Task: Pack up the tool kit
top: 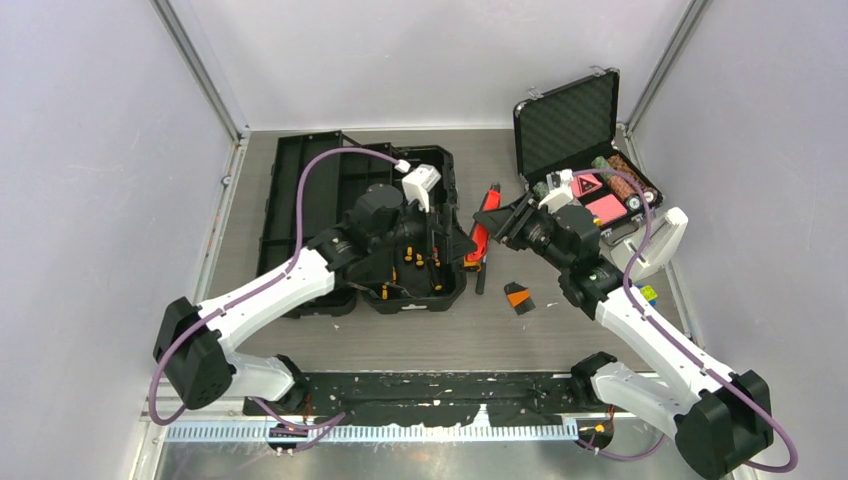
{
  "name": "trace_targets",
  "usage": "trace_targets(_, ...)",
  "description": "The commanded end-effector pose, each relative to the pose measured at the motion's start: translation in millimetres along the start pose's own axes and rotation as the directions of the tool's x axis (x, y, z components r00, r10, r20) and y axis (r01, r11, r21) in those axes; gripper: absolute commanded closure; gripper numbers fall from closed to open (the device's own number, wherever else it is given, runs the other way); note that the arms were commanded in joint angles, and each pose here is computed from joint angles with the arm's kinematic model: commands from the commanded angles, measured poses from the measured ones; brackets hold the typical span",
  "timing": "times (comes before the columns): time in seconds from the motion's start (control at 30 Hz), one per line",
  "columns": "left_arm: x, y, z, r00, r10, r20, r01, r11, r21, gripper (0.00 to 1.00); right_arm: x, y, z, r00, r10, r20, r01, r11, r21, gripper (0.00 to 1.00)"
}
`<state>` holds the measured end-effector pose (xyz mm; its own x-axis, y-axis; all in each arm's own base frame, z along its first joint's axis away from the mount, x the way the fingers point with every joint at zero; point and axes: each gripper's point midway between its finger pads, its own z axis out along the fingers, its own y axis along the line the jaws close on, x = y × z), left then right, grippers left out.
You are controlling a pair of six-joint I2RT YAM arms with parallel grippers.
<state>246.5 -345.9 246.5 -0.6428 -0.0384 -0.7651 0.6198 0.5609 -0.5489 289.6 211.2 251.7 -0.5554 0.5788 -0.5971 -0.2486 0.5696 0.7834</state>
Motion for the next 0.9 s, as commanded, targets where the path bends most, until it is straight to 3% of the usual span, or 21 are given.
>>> trace_targets(0.0,-32,-32,7,0.995,0.025,0.092,-0.036,0.992,0.117,0.08,-13,44,-6,0.997,0.065,0.046,-0.055,0.981,-0.183,0.95)
trace_targets(0.37,-26,-29,13,0.995,0.06,0.085,-0.071,0.989,0.131,0.31,-4,69,-5,0.995,0.1,-0.007,-0.097,0.947,-0.306,0.94)
trace_targets(0.57,-25,-32,6,0.993,0.068,0.099,-0.082,0.986,0.144,0.69,4,67,-1,0.995,0.1,-0.028,-0.104,0.946,-0.308,0.9)
trace_targets(0.63,-26,-32,2,0.992,0.074,0.104,-0.089,0.986,0.143,0.77,3,67,-1,0.996,0.092,-0.02,-0.094,0.945,-0.312,0.85)
trace_targets(0.77,-26,-25,-7,0.989,0.096,0.11,-0.106,0.99,0.091,0.94,-2,69,-4,0.999,0.053,0.008,-0.047,0.948,-0.314,0.52)
trace_targets(0.87,-25,-6,-20,0.988,0.118,0.096,-0.116,0.993,-0.03,0.97,-6,65,-6,0.999,0.019,0.028,-0.011,0.961,-0.275,0.32)
